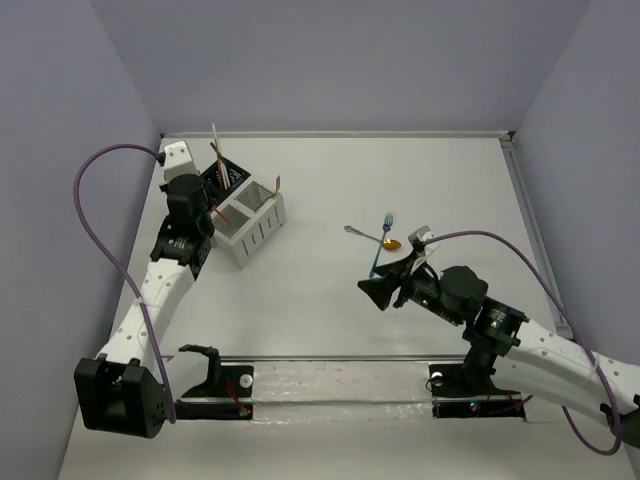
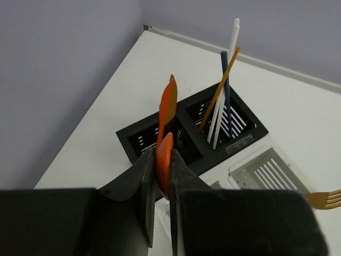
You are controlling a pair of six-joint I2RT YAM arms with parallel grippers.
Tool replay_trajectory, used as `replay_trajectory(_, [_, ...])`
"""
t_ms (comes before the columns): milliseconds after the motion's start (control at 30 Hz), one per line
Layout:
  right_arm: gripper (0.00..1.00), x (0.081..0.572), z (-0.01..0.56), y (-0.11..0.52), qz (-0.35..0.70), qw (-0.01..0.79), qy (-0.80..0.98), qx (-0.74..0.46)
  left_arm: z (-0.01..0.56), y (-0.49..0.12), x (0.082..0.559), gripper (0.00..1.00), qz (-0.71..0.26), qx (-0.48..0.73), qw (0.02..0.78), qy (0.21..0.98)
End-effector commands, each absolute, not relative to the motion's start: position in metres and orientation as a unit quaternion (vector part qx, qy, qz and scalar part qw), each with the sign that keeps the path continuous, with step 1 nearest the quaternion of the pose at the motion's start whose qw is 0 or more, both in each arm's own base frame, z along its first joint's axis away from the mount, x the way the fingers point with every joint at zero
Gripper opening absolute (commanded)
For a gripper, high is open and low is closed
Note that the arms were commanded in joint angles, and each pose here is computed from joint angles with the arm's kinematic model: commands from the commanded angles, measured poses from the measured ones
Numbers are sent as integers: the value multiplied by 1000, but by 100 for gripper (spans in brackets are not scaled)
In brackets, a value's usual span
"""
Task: Sort the eating utensils into containers
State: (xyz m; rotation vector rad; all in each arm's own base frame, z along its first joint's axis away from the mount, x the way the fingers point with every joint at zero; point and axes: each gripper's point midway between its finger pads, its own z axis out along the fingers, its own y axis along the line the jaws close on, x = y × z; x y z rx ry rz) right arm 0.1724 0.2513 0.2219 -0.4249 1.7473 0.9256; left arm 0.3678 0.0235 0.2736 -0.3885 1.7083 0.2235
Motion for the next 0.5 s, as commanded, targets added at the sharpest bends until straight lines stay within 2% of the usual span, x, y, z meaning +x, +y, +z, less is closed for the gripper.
replay_trajectory(0, [67,175,228,246,382,542,731,-163,281,26,378,13,102,-172,657,727])
replay_trajectory(100, [67,180,222,242,365,540,742,-156,272,21,384,24,95,-162,646,740])
replay_trajectory(233, [67,185,214,235,340,539,757,-140,277,13,386,49,73,-158,651,739])
replay_trajectory(267, [67,191,211,231,325,542,764,-127,282,9,387,62,59,-157,654,738])
replay_trajectory(300, [67,194,208,229,315,541,771,-119,284,7,386,69,52,-156,656,737])
replay_trajectory(333, [68,196,205,226,303,537,780,-108,289,3,385,81,38,-152,660,735])
replay_trajectory(400, [68,204,191,220,268,527,801,-88,302,-6,381,92,13,-148,671,726])
replay_trajectory(433, [67,207,187,219,255,526,807,-85,306,-6,380,92,9,-151,673,724])
replay_trajectory(467, [67,210,186,219,250,523,812,-74,311,-13,379,96,-4,-144,676,723])
